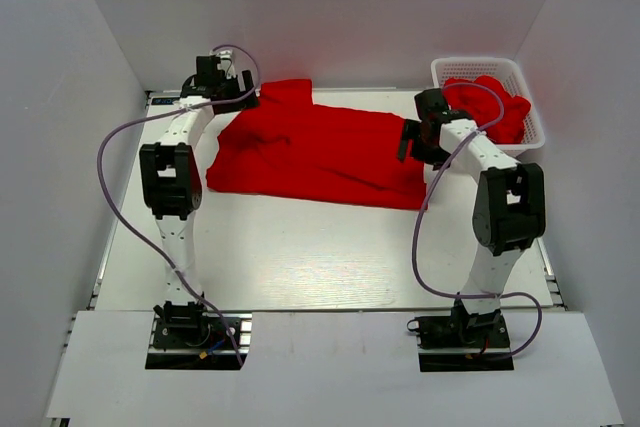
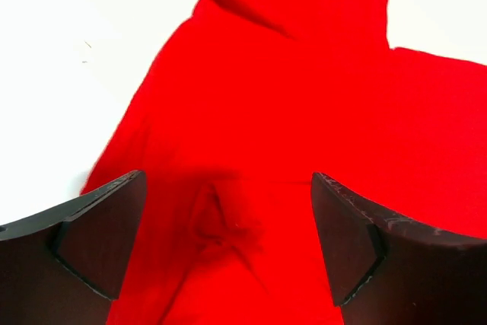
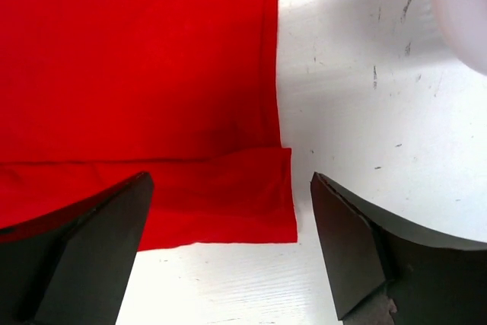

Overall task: Fold and stack the t-shirts
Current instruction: Fold the flattened tshirt in 1/3 of the way

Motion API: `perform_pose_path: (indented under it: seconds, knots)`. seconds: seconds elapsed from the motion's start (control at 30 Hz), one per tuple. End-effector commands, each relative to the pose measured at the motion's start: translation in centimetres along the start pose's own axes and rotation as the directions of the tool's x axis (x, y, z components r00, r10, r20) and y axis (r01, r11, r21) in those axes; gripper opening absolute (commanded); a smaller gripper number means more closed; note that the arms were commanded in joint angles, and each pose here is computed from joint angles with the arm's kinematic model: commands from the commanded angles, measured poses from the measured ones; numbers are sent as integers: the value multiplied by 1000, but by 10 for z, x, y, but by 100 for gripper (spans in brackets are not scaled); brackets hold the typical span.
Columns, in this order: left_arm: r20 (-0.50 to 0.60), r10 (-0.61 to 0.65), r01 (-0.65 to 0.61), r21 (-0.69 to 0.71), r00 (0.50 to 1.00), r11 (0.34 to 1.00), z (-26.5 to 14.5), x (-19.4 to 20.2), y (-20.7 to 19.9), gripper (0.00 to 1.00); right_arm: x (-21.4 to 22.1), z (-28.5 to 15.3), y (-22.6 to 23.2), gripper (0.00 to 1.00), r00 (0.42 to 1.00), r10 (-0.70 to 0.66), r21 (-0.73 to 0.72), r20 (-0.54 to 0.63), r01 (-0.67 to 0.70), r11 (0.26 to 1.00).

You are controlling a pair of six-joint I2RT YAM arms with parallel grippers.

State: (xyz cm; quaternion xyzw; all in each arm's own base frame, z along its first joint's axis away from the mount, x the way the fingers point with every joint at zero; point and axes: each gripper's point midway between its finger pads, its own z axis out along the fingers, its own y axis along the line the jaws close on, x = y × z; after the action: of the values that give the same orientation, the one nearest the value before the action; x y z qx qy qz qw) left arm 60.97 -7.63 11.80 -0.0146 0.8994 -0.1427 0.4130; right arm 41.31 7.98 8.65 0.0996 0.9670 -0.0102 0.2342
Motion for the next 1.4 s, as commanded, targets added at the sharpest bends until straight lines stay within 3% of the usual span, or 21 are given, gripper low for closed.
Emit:
perform_pose_path:
  seconds: [0.0, 0.23, 0.27, 0.33, 0.5, 1.03, 1.37]
  knots:
    - [40, 7, -9, 50, 999, 999, -51, -19, -24, 99, -16, -31, 11, 90, 997, -33, -87, 76, 40, 995]
    - [-84, -46, 51, 57, 995, 997, -85, 55, -28, 99, 16, -42, 48, 90, 984, -153, -297, 90, 174, 939]
    - [-141, -68, 77, 60, 988, 995, -85, 87, -25, 99, 26, -40, 56, 90, 979, -188, -333, 79, 204, 921]
    - [-118, -85, 98, 101, 989, 990, -93, 93, -33, 99, 39, -37, 72, 90, 970, -235, -380, 70, 243, 892]
    - [-225, -146, 162, 54, 963, 985, -95, 151, -22, 99, 53, -25, 88, 90, 957, -282, -388, 72, 287, 876]
    - [-302, -201, 191, -62, 932, 980, -84, 195, 3, 99, 109, -2, 75, 90, 965, -256, -382, -50, 219, 898]
    - [-311, -206, 185, -95, 928, 978, -83, 200, 10, 99, 90, 13, 69, 90, 980, -197, -307, 2, 188, 933]
